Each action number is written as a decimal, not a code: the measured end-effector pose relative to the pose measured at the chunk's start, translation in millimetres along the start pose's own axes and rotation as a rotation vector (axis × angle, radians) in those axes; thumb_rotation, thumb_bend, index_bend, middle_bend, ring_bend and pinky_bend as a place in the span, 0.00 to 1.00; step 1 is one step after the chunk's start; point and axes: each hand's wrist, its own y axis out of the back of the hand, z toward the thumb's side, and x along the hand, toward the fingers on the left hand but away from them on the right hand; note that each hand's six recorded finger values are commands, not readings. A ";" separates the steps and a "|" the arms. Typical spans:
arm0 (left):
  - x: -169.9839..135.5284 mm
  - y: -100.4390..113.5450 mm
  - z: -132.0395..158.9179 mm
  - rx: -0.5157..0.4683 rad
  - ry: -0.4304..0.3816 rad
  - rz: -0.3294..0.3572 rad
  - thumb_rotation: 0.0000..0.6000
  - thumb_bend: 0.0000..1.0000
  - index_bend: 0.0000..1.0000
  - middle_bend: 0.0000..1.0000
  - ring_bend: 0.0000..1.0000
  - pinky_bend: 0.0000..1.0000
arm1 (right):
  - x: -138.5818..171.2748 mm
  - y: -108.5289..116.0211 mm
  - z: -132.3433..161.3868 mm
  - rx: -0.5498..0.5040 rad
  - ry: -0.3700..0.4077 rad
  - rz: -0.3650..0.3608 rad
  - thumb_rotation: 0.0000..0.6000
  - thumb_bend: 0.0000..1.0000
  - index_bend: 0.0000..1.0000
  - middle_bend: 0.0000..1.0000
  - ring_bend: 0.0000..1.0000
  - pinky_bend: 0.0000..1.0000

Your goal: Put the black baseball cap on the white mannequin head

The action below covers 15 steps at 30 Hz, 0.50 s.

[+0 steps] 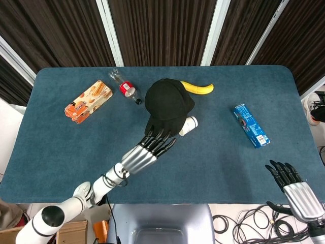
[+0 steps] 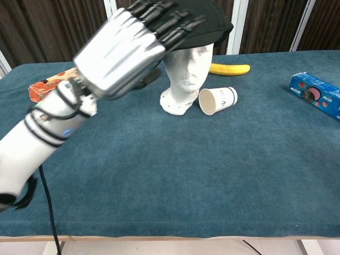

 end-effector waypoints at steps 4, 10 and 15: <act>-37.0 12.8 -14.2 -0.071 0.075 -0.053 1.00 0.30 0.03 0.11 0.08 0.23 | -0.3 -0.7 -0.7 0.003 -0.006 0.000 1.00 0.08 0.00 0.00 0.00 0.00; -109.7 32.4 -66.0 -0.203 0.268 -0.245 1.00 0.30 0.00 0.04 0.02 0.18 | -2.8 -1.4 -2.4 0.009 -0.026 -0.004 1.00 0.08 0.00 0.00 0.00 0.00; -177.8 38.5 -128.1 -0.354 0.482 -0.539 1.00 0.30 0.00 0.00 0.01 0.14 | -7.3 -5.0 -0.9 0.021 -0.041 0.001 1.00 0.08 0.00 0.00 0.00 0.00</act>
